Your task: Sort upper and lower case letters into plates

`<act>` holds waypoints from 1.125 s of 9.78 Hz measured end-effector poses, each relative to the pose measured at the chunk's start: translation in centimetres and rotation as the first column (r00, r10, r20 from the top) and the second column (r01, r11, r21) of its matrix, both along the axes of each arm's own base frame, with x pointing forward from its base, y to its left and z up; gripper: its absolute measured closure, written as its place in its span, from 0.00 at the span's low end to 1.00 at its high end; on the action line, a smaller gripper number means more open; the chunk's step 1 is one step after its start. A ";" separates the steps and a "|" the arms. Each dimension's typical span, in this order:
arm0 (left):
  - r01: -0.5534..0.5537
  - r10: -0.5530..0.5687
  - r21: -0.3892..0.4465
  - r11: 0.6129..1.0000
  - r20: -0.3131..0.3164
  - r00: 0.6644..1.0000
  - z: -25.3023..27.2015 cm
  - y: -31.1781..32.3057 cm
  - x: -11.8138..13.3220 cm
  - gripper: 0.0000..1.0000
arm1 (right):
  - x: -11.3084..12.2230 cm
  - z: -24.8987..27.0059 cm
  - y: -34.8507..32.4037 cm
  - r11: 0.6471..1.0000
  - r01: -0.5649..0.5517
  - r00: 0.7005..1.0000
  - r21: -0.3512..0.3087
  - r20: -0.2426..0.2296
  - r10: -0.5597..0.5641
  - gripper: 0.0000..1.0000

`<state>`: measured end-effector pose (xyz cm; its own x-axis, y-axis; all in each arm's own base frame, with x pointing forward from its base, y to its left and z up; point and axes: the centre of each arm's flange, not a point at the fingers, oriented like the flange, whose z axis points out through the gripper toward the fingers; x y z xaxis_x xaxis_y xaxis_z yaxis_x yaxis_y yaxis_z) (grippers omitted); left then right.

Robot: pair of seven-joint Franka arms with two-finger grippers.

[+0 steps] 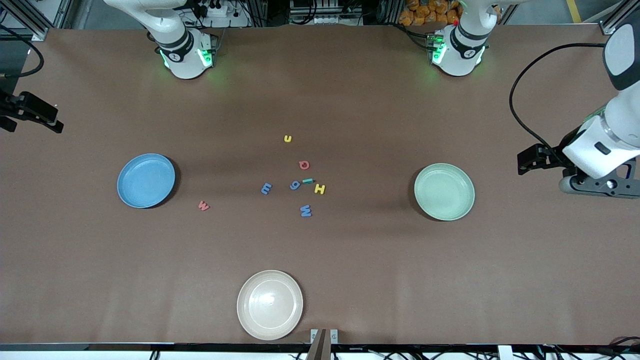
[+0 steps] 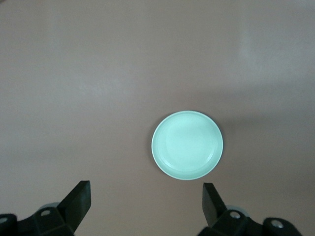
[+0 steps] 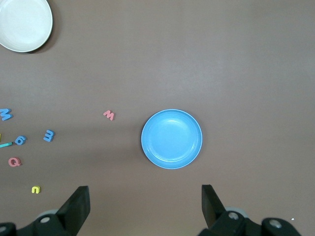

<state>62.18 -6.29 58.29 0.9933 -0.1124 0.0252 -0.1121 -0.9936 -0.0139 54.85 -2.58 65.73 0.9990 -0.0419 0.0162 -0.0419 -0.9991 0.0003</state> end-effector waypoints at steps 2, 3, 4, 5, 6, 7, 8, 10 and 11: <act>0.008 -0.008 0.000 1.000 0.016 1.000 0.8 0.1 0.1 0.00 | 0.0 0.0 0.0 1.000 0.000 1.000 0.000 -0.001 0.000 0.00; 0.030 -0.030 0.002 1.000 0.014 0.999 0.7 0.3 0.1 0.00 | 0.0 0.0 0.0 1.000 0.000 1.000 0.000 -0.001 0.000 0.00; 0.058 -0.058 0.004 0.998 0.008 0.998 0.5 0.7 0.2 0.00 | 0.0 0.0 0.0 1.000 0.000 1.000 0.000 -0.002 0.000 0.00; 0.079 -0.079 0.005 0.997 0.004 0.997 0.3 1.0 0.3 0.00 | 0.0 -0.2 0.0 1.000 0.000 1.000 0.000 -0.007 0.000 0.00; 0.092 -0.092 0.007 0.996 0.001 0.996 0.3 0.7 0.2 0.00 | 0.2 -0.7 0.0 1.000 0.000 1.000 0.000 -0.016 0.000 0.00; 0.100 -0.100 0.008 0.995 -0.004 0.995 0.3 0.3 0.1 0.00 | 0.3 -1.4 0.0 1.000 0.000 1.000 0.001 -0.028 0.000 0.00; 0.108 -0.108 0.012 0.994 -0.017 0.994 0.0 -0.1 0.0 0.00 | 0.5 -2.4 0.0 1.000 -0.001 0.999 0.001 -0.038 0.001 0.00; 0.148 -0.147 0.005 0.989 -0.065 0.987 -1.4 -2.4 -0.5 0.00 | 1.4 -5.9 0.1 1.000 -0.002 0.999 0.004 -0.047 0.002 0.00; 0.149 -0.149 -0.005 0.989 -0.093 0.984 -2.9 -5.7 -0.8 0.00 | 2.1 -9.0 0.3 1.000 -0.005 0.998 0.004 -0.058 0.006 0.00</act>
